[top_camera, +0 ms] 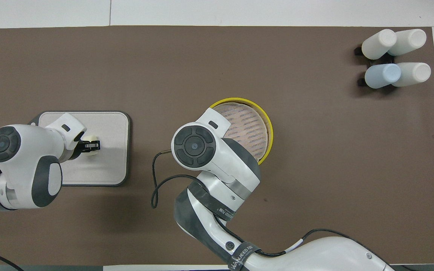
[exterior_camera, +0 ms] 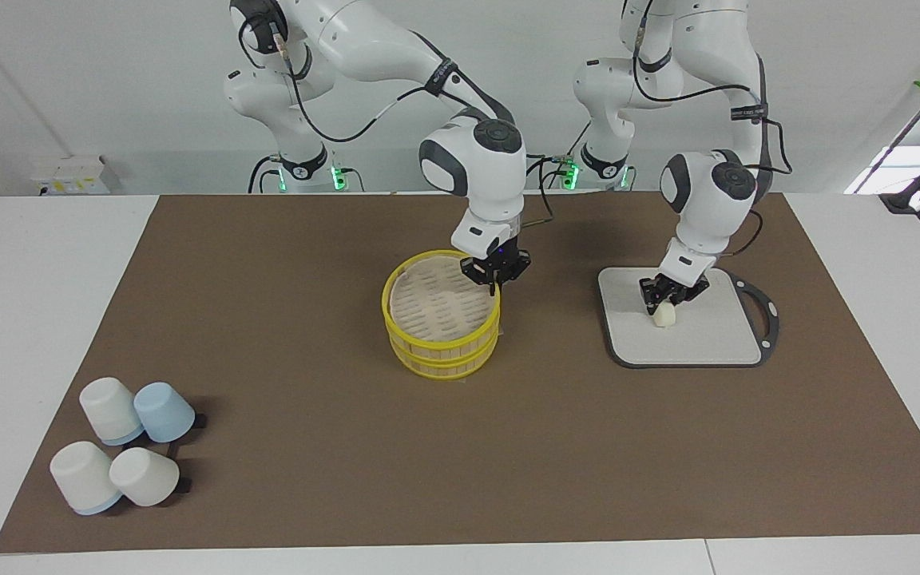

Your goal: Place bun in steamer

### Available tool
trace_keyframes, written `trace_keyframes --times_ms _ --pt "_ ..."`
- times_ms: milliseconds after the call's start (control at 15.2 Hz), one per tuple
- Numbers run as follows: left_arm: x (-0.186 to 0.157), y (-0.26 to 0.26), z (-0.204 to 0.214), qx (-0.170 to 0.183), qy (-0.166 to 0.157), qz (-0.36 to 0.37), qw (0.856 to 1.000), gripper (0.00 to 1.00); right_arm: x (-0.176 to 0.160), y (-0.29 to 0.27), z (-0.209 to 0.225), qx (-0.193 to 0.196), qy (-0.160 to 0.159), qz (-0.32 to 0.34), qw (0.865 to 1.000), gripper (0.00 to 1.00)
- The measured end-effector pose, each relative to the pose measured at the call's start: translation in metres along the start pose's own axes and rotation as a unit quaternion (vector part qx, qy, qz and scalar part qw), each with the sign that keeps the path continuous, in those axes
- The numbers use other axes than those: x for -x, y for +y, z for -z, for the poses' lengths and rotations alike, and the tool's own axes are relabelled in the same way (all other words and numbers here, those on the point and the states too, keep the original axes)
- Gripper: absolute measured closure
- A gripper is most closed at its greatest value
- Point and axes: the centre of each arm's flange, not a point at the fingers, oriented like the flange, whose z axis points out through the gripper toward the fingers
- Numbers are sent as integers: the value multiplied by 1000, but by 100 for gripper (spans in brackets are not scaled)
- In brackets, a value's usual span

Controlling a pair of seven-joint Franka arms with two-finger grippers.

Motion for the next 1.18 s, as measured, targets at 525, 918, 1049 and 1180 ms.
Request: trace_keyframes --times_ms 525,918,1049,1180 --pt "-44 7 84 1 -40 3 999 62 -56 123 124 49 -53 69 995 91" --pt "-74 60 239 17 -43 43 998 62 -61 292 181 34 -113 139 983 91" --pt "-76 109 252 22 -31 63 997 62 -61 333 179 27 -121 148 981 91" --pt "-72 164 245 32 -26 73 996 62 -60 359 171 21 -131 155 979 91"
